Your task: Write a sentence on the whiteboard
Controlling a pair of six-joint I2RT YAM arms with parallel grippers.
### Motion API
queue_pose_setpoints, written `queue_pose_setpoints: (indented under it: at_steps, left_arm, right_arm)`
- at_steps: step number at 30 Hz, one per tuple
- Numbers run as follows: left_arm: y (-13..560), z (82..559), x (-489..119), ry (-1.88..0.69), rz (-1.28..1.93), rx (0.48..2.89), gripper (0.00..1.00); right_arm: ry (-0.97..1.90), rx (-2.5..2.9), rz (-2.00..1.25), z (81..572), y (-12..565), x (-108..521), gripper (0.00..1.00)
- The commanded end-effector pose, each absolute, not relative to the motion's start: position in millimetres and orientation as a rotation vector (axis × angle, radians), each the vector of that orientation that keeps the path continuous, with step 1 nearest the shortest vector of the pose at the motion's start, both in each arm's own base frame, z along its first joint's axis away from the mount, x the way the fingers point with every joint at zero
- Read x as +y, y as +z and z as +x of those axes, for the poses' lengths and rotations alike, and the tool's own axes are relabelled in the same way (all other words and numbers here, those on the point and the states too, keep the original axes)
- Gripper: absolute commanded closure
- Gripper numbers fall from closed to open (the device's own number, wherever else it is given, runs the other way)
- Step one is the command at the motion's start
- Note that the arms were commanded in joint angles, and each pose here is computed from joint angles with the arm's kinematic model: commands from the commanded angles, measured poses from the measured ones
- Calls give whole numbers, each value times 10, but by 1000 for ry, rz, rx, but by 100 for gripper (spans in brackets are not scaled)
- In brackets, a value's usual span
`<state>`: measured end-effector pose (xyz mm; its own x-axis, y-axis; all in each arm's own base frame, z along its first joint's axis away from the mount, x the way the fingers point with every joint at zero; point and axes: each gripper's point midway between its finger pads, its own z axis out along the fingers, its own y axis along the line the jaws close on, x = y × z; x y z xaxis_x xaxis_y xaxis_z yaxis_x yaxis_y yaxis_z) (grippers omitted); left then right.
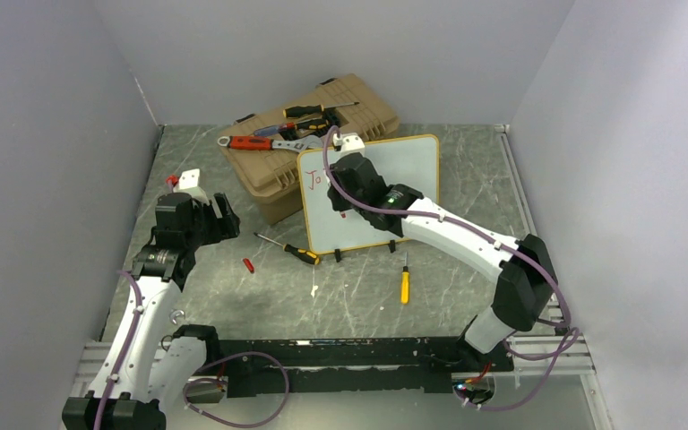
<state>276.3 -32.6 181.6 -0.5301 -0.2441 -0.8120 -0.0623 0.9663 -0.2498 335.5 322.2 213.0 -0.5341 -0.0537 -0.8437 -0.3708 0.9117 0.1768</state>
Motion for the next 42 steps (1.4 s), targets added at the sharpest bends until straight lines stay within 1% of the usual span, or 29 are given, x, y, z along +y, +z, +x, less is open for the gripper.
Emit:
queue_pose_setpoints:
  at_steps: [1, 14, 27, 34, 42]
  left_arm:
    - [1882, 2784, -325, -227, -193, 2090, 20]
    - [1897, 2776, -340, -232, -187, 2086, 20]
    - [1903, 2767, -372, -240, -176, 2085, 20]
    - [1907, 2761, -392, -242, -168, 2085, 20]
    - [1923, 2751, -386, -233, -169, 2080, 20]
  right_arm:
    - [416, 2069, -286, 3420, 2263, 3213, 100]
    - [390, 2142, -301, 3402, 2050, 3229, 100]
    - [379, 2211, -276, 3256, 1852, 3109, 100]
    - [392, 2186, -262, 3238, 1943, 3081, 100]
    - [430, 2068, -258, 3245, 2197, 3027, 100]
